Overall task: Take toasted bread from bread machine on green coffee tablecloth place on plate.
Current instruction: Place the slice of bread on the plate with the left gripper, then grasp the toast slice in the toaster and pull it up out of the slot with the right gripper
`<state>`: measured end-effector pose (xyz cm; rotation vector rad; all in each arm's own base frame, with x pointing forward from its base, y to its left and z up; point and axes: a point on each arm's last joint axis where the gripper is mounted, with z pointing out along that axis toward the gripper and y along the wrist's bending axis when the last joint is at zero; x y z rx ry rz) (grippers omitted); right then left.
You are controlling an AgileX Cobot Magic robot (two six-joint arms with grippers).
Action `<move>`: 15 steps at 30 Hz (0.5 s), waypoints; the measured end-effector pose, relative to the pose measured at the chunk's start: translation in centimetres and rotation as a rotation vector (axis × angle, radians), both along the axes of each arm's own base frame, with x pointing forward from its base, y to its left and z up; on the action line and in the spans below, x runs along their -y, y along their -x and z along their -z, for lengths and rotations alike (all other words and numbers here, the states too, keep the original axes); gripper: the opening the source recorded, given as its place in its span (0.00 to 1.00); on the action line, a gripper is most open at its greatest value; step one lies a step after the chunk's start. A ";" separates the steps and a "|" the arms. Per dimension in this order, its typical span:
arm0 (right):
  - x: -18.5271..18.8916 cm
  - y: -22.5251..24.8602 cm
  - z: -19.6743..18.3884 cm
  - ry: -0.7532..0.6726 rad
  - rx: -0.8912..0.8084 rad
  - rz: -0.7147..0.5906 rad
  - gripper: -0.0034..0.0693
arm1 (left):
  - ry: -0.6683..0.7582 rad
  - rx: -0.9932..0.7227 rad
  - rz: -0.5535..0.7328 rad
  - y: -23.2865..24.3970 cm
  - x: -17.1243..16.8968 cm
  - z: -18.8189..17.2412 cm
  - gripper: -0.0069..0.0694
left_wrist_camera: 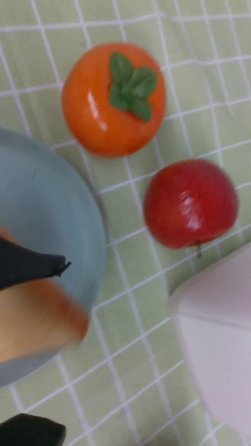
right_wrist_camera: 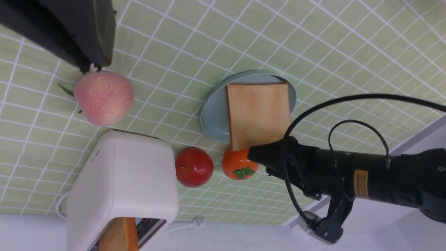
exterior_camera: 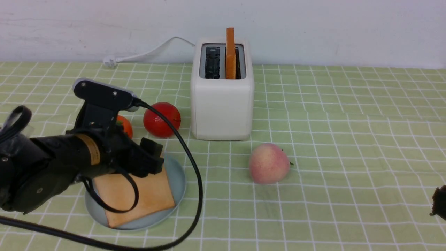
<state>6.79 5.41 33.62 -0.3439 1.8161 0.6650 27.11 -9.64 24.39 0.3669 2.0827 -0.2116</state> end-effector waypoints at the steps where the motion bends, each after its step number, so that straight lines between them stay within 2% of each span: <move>1: 0.0 0.0 0.0 0.001 0.001 0.000 0.06 | 0.001 0.002 -0.003 0.0 -0.1 0.0 0.78; 4: 0.0 0.0 0.0 0.004 0.002 -0.003 0.05 | 0.010 0.019 -0.054 -0.6 -1.6 -0.2 0.78; 7: 0.0 0.0 0.0 0.018 0.014 -0.006 0.05 | 0.015 0.031 -0.091 -0.9 -2.6 -0.3 0.71; 11: 0.1 -0.1 -0.1 0.014 0.022 0.004 0.05 | 0.051 0.033 -0.098 -0.4 -2.3 -1.0 0.47; 14: 0.0 -0.6 -0.4 0.011 0.010 0.002 0.05 | 0.109 0.054 -0.079 1.5 -1.2 -3.1 0.18; 15: 0.0 -0.9 -0.6 0.013 0.002 -0.001 0.05 | 0.125 0.068 -0.070 2.4 -1.0 -4.0 0.12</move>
